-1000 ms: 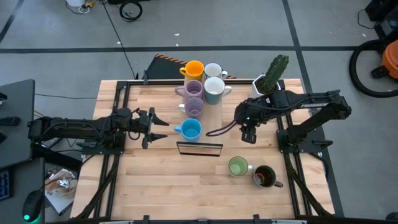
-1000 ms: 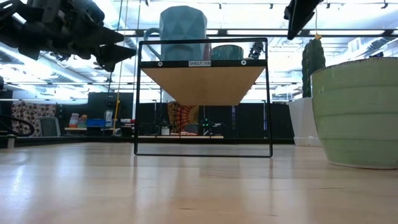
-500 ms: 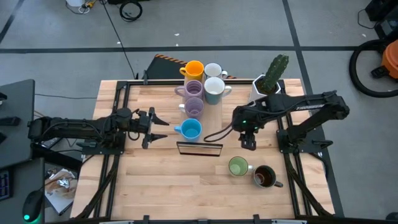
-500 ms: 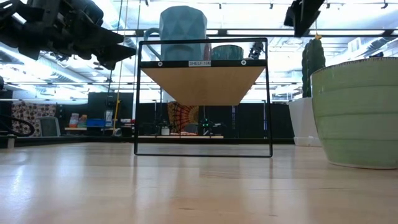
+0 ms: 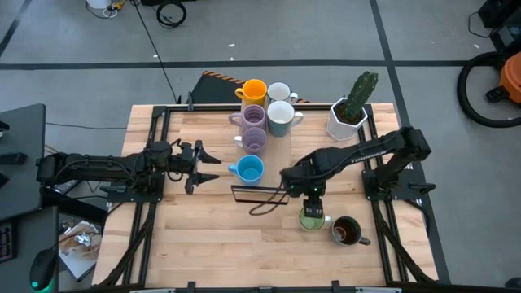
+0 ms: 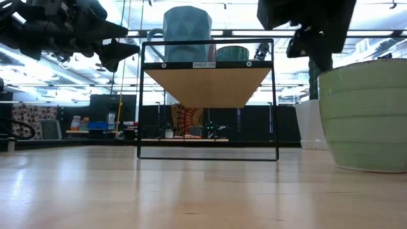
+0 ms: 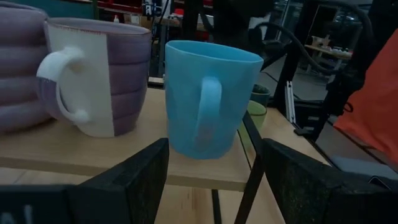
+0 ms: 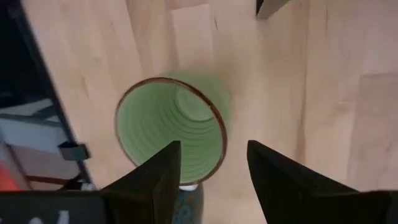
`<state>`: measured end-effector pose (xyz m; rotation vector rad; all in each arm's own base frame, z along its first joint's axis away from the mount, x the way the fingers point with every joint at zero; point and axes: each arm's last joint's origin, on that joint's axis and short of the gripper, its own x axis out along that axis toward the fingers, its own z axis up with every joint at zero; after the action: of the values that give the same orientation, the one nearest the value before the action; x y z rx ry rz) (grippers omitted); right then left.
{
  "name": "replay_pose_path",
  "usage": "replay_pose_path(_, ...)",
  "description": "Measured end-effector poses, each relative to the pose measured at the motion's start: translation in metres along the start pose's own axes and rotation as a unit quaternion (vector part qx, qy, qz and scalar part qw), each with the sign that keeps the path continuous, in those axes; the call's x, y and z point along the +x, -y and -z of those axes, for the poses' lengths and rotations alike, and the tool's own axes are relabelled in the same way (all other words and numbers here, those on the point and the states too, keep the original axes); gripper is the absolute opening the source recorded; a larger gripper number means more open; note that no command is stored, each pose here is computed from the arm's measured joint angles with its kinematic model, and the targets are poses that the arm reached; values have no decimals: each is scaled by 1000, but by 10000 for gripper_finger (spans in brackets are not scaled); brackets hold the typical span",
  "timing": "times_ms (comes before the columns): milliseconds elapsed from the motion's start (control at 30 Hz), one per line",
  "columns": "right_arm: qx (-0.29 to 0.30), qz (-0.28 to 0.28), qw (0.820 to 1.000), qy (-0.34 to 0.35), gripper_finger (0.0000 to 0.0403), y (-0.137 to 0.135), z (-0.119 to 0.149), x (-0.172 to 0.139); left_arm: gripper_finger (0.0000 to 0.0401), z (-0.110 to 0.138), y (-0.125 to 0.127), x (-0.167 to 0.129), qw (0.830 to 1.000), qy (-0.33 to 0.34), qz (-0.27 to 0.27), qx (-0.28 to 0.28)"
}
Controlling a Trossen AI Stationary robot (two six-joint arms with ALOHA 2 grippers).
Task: Place coffee mugs
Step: Put the light green mug on the shelf aligned with light blue mug
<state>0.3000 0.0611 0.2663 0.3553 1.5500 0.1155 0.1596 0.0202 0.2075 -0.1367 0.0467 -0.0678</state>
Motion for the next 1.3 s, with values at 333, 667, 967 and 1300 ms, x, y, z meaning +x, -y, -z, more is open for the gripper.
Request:
replay_pose_path(333, -17, 61, 998, 6, 191, -15, 0, 15, 263, 0, 0, 0, 1000, 0, -2, -11)
replay_pose_path(667, -22, 60, 998, 7, 180, -8, 6, 43, 263, -1, 0, 0, 1000, 8, -8, -12)
replay_pose_path(967, -19, 54, 998, 26, 123, -8, 2, 46, 263, -1, -1, 0, 1000, 9, -17, -12)
replay_pose_path(1300, -15, 82, 996, 37, 110, -12, 7, 55, 263, -1, -1, 0, 1000, 9, -17, -12)
